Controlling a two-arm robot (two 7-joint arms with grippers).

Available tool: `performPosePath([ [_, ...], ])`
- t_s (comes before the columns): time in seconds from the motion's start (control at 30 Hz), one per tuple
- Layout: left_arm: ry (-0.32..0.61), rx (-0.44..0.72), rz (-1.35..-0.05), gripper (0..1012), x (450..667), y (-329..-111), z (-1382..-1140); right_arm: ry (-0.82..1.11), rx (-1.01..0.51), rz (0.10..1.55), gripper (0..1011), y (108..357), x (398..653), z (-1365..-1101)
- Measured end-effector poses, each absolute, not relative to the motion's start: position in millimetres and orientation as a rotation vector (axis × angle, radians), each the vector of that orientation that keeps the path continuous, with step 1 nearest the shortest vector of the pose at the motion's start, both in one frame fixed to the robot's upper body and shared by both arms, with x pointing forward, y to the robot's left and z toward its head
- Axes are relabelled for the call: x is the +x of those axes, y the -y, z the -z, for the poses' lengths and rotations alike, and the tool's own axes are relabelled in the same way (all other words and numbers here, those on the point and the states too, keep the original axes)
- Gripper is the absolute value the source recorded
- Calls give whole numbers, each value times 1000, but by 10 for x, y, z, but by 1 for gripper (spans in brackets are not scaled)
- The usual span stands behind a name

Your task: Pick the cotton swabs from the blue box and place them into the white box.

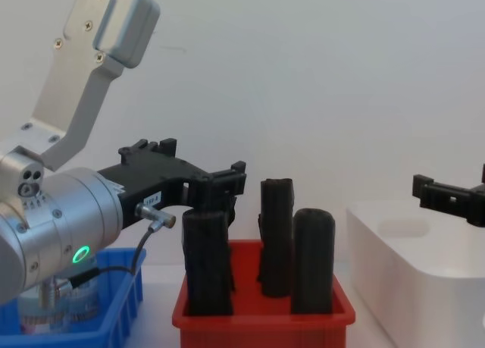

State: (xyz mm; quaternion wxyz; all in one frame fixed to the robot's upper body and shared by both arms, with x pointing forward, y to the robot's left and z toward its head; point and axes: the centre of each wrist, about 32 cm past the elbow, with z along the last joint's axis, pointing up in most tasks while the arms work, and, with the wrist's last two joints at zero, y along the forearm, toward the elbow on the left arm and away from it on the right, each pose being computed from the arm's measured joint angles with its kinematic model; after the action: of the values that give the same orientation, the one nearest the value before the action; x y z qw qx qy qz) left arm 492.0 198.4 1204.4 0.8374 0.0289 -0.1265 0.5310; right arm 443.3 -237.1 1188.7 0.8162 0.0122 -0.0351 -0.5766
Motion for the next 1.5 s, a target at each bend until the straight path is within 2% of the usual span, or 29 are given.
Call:
performPosePath([
  [1.5, 268, 61, -1124, 1004, 4920, -1984, -12044, 75, 26, 1229, 1002, 2371, 4433, -11887],
])
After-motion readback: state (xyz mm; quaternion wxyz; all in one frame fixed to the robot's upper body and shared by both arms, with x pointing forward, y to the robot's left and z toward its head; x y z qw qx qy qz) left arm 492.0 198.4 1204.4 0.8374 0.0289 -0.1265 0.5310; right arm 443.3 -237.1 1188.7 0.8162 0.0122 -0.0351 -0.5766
